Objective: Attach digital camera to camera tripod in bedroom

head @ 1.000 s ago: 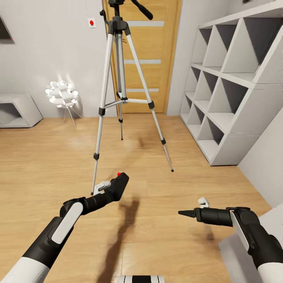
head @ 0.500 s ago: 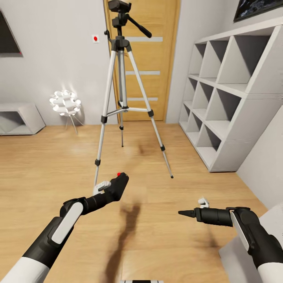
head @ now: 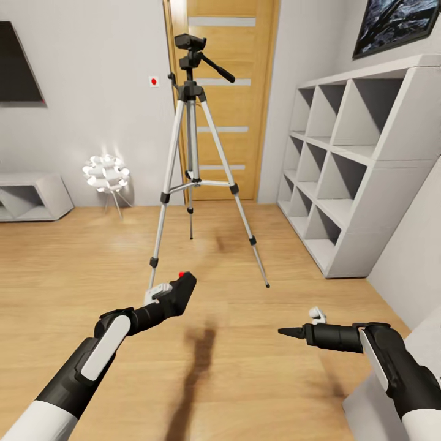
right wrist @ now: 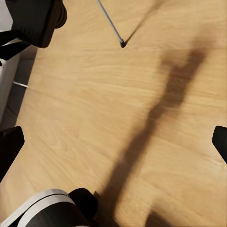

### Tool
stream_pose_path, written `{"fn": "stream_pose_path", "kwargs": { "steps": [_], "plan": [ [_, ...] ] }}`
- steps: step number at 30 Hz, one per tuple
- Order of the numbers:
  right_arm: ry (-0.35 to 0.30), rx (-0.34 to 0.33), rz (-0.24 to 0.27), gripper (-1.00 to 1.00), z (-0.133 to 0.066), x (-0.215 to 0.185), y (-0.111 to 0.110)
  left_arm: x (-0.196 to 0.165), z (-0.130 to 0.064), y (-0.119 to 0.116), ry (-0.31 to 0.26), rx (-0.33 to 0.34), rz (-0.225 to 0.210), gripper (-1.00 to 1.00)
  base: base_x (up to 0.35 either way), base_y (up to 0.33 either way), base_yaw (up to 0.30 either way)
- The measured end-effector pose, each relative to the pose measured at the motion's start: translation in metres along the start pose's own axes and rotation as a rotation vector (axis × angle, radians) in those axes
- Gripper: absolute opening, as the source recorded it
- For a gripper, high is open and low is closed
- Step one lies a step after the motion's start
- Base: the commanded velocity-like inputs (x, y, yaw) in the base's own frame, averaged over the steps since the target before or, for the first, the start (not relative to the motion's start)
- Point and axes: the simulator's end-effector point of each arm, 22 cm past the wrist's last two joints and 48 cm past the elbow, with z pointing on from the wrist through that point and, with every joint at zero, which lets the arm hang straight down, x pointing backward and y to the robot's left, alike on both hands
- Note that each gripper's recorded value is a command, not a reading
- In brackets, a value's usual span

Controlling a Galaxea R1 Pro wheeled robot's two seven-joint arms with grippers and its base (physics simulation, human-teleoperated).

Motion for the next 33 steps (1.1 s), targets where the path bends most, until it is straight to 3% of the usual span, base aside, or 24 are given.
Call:
{"fn": "stream_pose_path", "kwargs": {
  "steps": [33],
  "plan": [
    [-0.082, -0.014, -0.107, 1.0, -0.035, -0.034, 0.052, -0.043, -0.05, -0.044, -0.107, 0.044, 0.057, -1.0, 0.0, 0.0, 0.0]
  ]
}}
